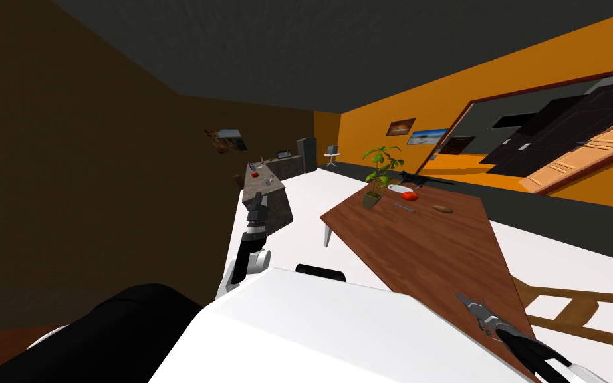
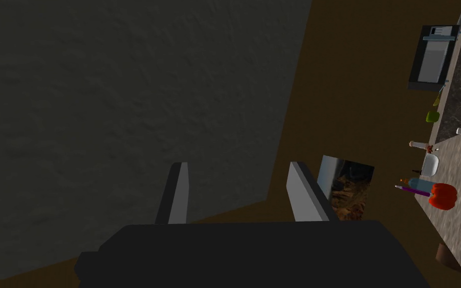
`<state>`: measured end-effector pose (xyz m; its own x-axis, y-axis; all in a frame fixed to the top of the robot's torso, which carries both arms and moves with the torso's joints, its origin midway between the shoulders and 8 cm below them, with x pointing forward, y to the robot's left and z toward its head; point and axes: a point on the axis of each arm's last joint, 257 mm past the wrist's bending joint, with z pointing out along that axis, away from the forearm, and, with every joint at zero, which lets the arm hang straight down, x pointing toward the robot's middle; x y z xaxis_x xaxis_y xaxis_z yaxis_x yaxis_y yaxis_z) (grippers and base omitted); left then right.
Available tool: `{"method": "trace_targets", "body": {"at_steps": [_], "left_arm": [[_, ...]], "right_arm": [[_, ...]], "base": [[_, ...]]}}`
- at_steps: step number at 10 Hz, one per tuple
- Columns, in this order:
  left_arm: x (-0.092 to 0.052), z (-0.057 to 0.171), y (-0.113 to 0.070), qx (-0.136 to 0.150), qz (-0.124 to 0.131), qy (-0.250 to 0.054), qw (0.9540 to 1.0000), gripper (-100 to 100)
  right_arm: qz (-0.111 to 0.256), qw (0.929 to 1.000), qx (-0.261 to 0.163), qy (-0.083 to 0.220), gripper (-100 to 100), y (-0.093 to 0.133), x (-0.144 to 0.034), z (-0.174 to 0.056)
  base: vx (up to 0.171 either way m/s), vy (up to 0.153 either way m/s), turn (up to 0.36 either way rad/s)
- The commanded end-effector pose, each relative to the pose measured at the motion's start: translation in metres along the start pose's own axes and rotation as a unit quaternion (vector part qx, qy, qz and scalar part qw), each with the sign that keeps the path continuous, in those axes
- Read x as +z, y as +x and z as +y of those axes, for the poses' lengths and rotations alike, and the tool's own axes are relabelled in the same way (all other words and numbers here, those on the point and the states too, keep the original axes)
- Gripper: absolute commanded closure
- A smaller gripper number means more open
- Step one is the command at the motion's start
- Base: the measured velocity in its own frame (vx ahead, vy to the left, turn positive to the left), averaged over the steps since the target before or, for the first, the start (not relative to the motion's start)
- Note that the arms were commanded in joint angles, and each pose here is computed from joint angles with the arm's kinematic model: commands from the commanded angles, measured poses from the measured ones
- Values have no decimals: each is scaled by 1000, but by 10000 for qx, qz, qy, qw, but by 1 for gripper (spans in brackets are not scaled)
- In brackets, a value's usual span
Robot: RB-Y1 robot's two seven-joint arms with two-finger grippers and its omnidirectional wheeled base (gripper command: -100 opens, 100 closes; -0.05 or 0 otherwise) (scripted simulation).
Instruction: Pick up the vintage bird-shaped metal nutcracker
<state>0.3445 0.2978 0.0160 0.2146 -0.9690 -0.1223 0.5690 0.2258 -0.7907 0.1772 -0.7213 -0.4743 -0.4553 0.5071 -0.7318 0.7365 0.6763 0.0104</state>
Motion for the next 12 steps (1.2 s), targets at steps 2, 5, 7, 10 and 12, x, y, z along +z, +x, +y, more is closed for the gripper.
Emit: {"method": "trace_targets", "body": {"at_steps": [2, 5, 7, 10, 12], "left_arm": [[0, 0, 0, 0, 0, 0, 10000, 0], [0, 0, 0, 0, 0, 0, 10000, 0], [0, 0, 0, 0, 0, 0, 10000, 0], [0, 0, 0, 1, 0, -1, 10000, 0], [0, 0, 0, 2, 0, -3, 10000, 0]], "right_arm": [[-19, 9991, 277, 306, -100, -1, 8, -2], [-23, 9960, 602, 661, -100, -2, 15, -4], [-17, 9927, 813, 895, -100, -2, 19, -4], [-3, 9884, 1019, 1127, -100, -1, 22, -3], [-8, 9896, 968, 1065, 100, -1, 21, -3]], "base": [[-193, -75, 337], [-256, -70, 317], [-222, -60, 338], [-145, -18, 191], [-48, -8, 25]]}}
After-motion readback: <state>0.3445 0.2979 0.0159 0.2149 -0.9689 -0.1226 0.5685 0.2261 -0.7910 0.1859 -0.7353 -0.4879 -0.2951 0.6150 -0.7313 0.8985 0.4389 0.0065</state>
